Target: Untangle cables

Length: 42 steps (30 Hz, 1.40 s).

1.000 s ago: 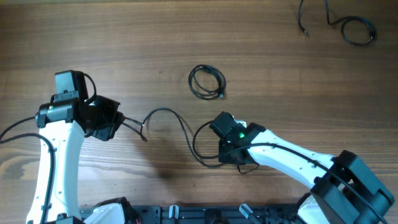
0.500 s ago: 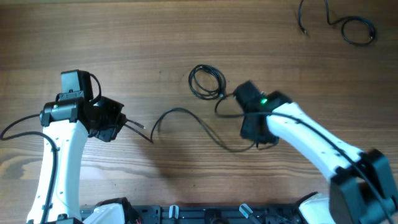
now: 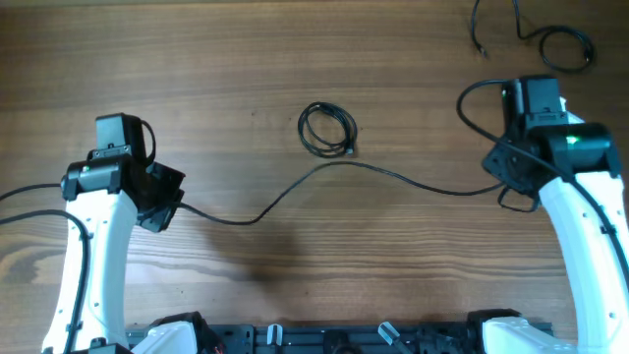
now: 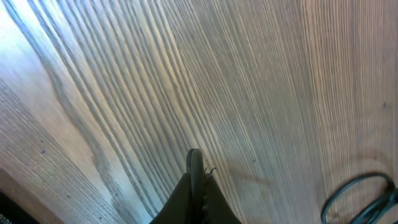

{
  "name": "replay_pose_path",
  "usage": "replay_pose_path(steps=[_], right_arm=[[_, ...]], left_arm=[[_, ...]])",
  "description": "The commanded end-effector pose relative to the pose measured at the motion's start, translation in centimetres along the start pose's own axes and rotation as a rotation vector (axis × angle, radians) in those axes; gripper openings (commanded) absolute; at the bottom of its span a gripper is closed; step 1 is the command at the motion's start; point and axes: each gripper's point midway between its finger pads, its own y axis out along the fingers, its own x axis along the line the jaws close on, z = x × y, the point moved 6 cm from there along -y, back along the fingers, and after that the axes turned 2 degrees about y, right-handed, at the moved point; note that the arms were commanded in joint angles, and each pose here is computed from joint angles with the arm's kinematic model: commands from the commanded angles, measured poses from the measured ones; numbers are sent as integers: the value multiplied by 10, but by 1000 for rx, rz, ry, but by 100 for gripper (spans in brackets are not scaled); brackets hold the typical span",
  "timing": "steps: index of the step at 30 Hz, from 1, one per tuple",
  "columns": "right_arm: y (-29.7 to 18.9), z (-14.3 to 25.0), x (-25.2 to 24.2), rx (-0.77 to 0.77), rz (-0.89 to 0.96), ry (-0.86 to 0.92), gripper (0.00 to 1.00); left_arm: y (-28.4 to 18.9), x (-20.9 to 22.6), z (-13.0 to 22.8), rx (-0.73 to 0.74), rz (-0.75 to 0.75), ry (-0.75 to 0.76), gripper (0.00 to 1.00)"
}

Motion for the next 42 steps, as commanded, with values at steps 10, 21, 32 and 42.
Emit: replay_pose_path(steps=[10,21,32,42], right_arm=[[-6,7,5,76,-99,-89,6],[9,10,13,137,-70,-114,68],[-15,63,85,425,-620,-512,100],[21,95,126,369,-500,-116,100]], left_arm=[[1,13,1,3,-78,-19,47],[1,7,13,106,-17,61,58],[1,7,13,106,-16,60,61],[1,7,13,105,-15,60,64]])
